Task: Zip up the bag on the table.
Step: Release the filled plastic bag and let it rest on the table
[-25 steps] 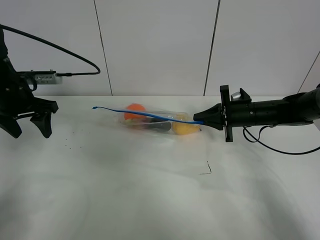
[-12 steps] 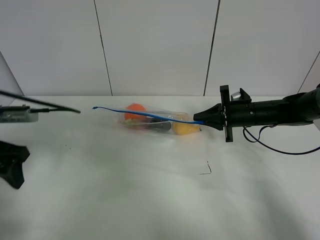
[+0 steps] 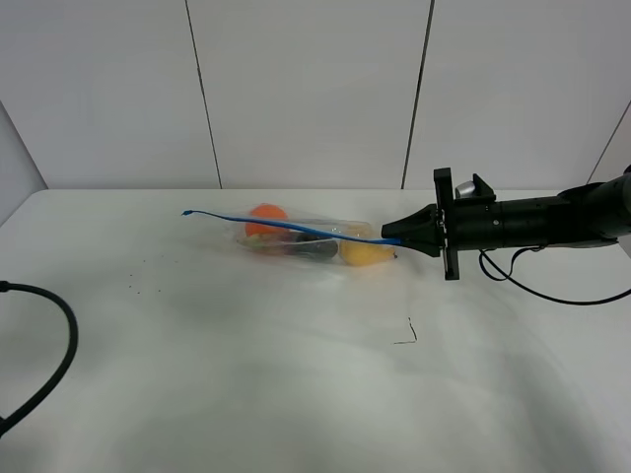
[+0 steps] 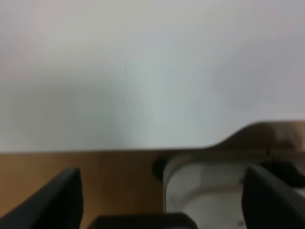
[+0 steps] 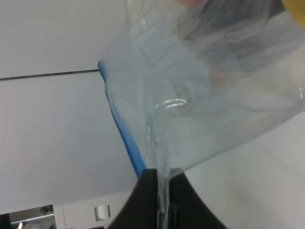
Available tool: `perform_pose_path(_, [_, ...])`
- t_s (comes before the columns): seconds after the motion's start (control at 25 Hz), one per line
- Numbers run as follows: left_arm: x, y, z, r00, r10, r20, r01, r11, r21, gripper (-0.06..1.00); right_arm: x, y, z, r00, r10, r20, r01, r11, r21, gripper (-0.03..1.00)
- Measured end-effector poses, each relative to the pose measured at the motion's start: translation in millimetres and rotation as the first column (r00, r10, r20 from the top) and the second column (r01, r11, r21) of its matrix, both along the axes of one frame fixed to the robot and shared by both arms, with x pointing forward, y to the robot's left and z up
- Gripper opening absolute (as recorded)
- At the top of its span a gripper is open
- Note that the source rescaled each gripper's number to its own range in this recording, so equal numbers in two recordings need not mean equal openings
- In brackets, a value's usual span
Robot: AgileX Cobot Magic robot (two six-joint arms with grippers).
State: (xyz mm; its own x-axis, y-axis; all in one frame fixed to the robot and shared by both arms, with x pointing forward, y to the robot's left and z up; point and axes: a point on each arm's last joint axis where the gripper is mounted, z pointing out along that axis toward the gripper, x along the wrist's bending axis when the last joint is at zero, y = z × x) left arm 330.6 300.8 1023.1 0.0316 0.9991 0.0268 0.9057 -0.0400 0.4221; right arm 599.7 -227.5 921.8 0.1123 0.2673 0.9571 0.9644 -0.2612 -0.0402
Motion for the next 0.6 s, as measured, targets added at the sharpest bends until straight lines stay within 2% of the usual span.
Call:
perform_pose_path(0.28, [-27.0,0.9,16.3,0.978,0.0,0.208,0.001,1.0,-0.005,0.92,-0.2,0.0,-0.1,1.0,0.002,-0.001,-0.002,1.0,-0.002,0.0])
perform_pose_path(0.6, [-44.8,2.6,22.7,0.945,0.026,0.326,-0.025,1.0,-0.009,0.92,-0.2,0.0,-0.2,1.0,0.003,-0.001,-0.003,1.0,-0.002,0.0])
